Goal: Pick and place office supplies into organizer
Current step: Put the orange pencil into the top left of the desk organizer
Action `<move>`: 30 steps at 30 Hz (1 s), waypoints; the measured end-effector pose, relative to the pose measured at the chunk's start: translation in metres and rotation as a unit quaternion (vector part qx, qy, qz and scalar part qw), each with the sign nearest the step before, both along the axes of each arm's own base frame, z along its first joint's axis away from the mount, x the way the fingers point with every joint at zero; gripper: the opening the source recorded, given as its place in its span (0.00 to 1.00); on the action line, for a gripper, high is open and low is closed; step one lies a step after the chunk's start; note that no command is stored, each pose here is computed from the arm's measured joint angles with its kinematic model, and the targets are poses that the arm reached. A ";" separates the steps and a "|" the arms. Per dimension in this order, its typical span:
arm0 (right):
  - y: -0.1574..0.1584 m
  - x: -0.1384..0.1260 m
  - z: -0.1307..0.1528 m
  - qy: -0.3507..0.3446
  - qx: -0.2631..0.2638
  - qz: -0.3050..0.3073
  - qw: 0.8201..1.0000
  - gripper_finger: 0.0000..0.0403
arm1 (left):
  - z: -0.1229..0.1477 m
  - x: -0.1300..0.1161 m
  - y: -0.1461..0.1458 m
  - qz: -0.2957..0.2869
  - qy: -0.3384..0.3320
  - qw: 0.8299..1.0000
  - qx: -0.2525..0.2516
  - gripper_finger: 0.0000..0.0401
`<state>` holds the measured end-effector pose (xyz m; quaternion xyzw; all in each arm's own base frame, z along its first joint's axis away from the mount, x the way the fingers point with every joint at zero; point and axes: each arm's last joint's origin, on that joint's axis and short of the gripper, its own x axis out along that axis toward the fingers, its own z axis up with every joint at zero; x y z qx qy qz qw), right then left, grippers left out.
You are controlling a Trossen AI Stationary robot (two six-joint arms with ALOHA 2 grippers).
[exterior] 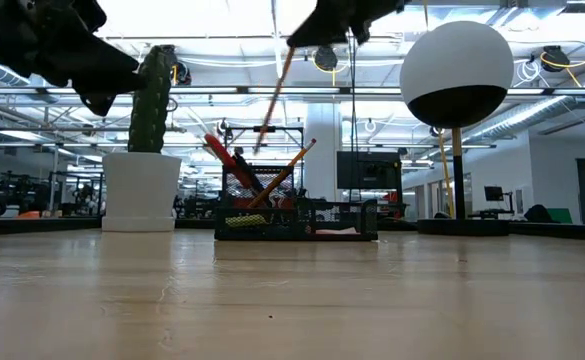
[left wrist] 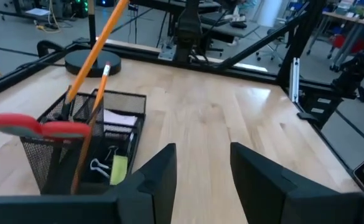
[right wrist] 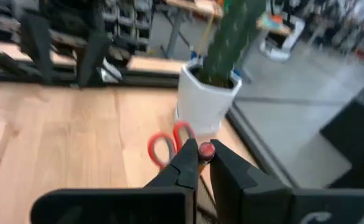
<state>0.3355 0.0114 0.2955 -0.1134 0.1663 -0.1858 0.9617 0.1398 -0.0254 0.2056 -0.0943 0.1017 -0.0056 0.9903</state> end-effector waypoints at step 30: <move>-0.065 0.036 -0.082 0.089 0.128 0.031 0.987 0.12 | 0.001 0.000 0.003 0.037 -0.011 0.999 0.020 0.38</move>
